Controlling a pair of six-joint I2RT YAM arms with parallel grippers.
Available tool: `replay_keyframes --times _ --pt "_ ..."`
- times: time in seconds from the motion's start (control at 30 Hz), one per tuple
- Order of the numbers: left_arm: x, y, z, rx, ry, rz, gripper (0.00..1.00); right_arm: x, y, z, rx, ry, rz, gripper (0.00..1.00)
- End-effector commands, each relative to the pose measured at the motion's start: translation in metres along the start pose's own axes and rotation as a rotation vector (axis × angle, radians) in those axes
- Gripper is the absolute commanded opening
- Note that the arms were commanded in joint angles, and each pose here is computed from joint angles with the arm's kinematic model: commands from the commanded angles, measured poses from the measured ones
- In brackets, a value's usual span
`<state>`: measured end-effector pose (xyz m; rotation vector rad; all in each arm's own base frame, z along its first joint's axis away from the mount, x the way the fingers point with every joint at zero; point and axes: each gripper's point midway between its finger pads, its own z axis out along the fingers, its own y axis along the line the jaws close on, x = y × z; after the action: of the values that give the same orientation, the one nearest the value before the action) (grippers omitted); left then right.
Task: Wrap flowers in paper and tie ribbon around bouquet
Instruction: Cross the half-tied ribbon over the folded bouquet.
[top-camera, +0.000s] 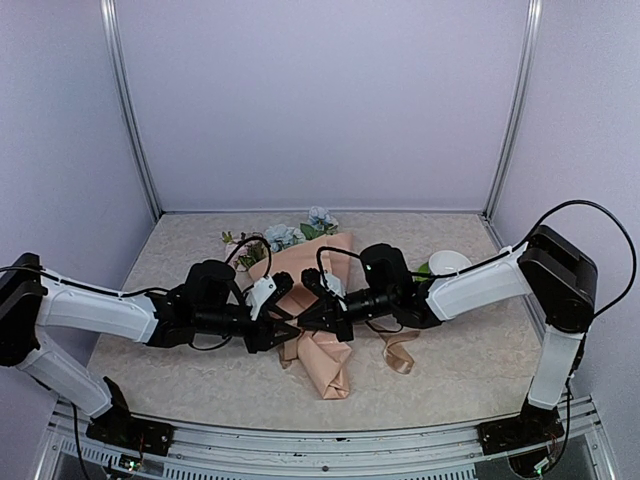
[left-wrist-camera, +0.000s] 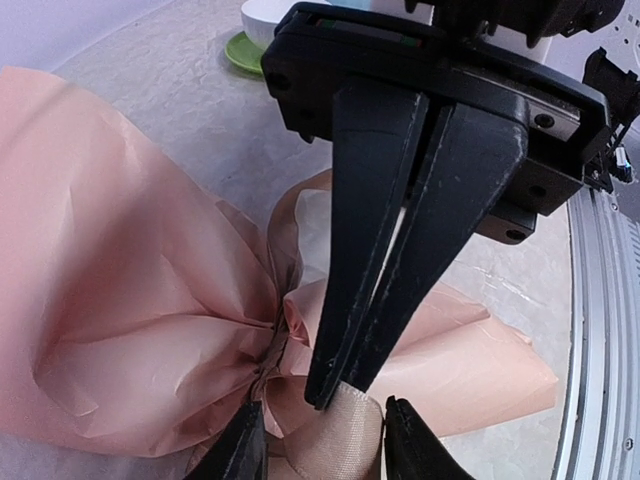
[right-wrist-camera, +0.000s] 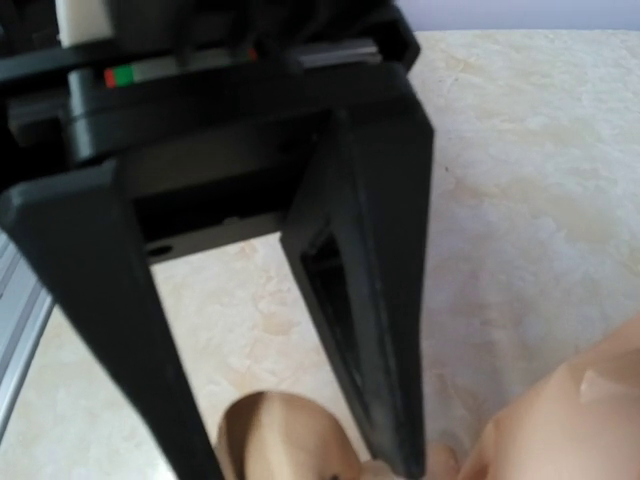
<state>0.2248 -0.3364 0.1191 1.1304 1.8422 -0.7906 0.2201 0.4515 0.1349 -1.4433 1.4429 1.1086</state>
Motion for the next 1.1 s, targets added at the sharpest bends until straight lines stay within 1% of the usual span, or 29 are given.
replay_keyframes --times 0.0,0.17,0.27,0.47,0.5,0.57,0.6,0.7,0.8,0.87,0.93,1.0,1.07 --pt "-0.013 -0.007 -0.008 0.030 -0.015 0.006 0.40 -0.016 -0.002 -0.005 0.001 -0.019 -0.024 0.00" --pt "-0.014 -0.006 -0.019 -0.007 -0.018 0.023 0.41 -0.016 -0.002 -0.006 0.005 -0.018 -0.022 0.00" --pt "-0.010 -0.006 -0.017 -0.037 0.026 0.023 0.37 -0.015 -0.003 -0.006 0.010 -0.015 -0.023 0.00" --pt "-0.003 -0.009 -0.010 -0.038 0.071 0.030 0.36 -0.015 -0.004 -0.006 0.009 -0.017 -0.020 0.00" --pt "-0.003 -0.008 -0.009 -0.044 0.076 0.029 0.34 -0.015 -0.003 -0.006 0.008 -0.018 -0.021 0.00" --pt "-0.004 -0.006 -0.007 -0.056 0.076 0.024 0.20 -0.016 -0.002 -0.006 0.006 -0.019 -0.019 0.00" --pt "-0.005 -0.005 -0.007 -0.058 0.073 0.024 0.17 -0.016 -0.002 -0.007 0.006 -0.020 -0.020 0.00" --pt "-0.006 -0.005 -0.005 -0.062 0.073 0.030 0.16 -0.015 -0.001 -0.007 0.003 -0.016 -0.021 0.00" --pt "-0.007 -0.005 -0.002 -0.065 0.077 0.034 0.08 -0.015 -0.001 -0.008 0.002 -0.017 -0.024 0.00" --pt "-0.007 -0.005 -0.002 -0.067 0.077 0.035 0.00 -0.015 -0.001 -0.008 0.005 -0.016 -0.022 0.00" --pt "-0.010 -0.006 -0.002 -0.067 0.064 0.033 0.00 -0.014 -0.004 -0.008 0.025 -0.006 -0.014 0.01" --pt "-0.015 -0.007 -0.003 -0.065 0.039 0.028 0.00 -0.014 -0.009 -0.011 0.056 0.014 0.001 0.11" --pt "-0.017 -0.009 -0.004 -0.065 0.025 0.029 0.00 -0.019 -0.016 -0.020 0.116 0.032 0.023 0.24"
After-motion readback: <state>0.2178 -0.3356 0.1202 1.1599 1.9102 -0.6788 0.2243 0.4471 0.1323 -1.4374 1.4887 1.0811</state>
